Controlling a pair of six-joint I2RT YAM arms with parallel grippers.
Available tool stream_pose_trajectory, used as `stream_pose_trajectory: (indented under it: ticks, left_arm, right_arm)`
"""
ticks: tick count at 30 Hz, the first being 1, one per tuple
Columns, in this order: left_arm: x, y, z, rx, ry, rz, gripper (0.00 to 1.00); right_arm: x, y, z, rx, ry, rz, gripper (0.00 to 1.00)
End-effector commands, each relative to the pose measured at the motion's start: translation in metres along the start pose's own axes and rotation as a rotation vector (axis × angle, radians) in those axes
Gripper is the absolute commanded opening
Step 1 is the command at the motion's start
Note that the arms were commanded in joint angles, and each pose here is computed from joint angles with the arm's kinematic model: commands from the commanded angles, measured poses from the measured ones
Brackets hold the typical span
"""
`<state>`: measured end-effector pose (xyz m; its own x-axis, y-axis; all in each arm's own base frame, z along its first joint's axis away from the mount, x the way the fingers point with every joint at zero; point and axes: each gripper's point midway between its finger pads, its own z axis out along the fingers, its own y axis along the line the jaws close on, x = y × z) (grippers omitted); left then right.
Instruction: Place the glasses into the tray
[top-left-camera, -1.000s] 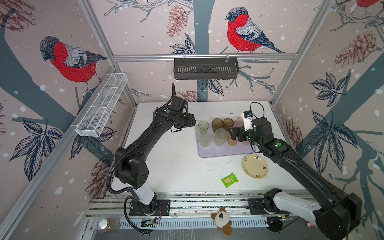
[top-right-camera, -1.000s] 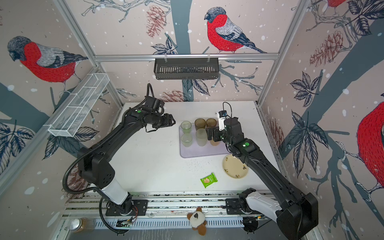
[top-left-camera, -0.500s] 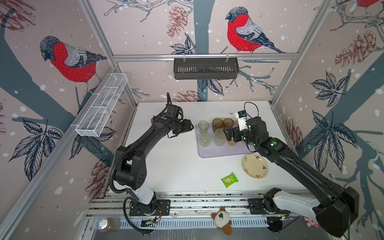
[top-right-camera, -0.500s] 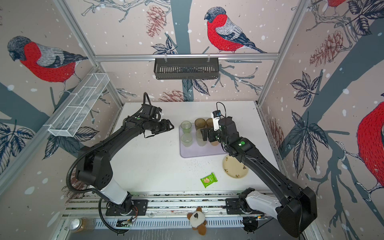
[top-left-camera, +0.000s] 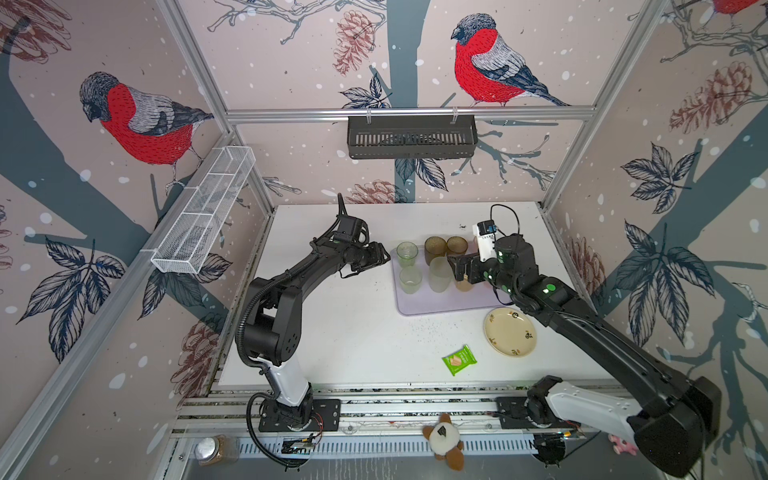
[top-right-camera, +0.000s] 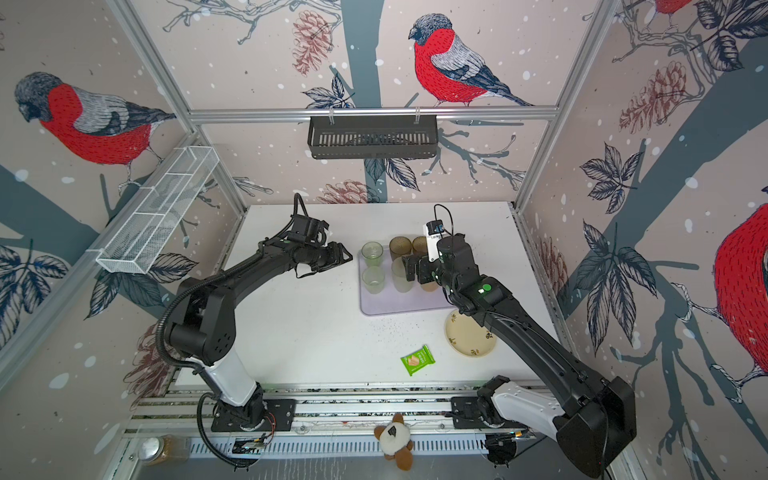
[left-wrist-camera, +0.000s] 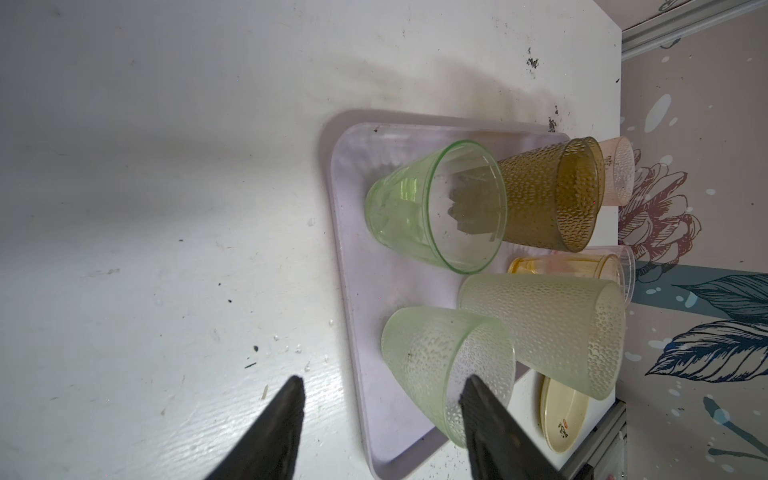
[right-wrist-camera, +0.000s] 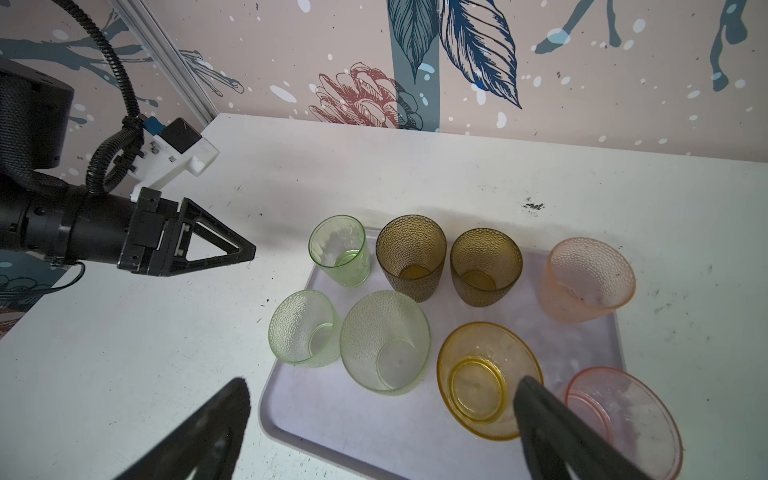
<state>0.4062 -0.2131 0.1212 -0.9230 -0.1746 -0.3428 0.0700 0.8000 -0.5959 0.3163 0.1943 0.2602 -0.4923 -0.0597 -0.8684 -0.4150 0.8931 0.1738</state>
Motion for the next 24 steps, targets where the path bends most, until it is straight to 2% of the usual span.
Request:
stream_pose_trajectory:
  ticks: [1,24]
  left_arm:
    - [-0.008,-0.002,0.007,0.035,-0.026,-0.006,0.58]
    - [0.008,0.006,0.054,0.047,0.036,-0.029,0.46]
  right_arm:
    - [-0.009,-0.001,-0.002,0.009,-0.037,0.009,0.99]
    - [-0.007,0.004,0.006,-0.019,-0.023,0.004,1.0]
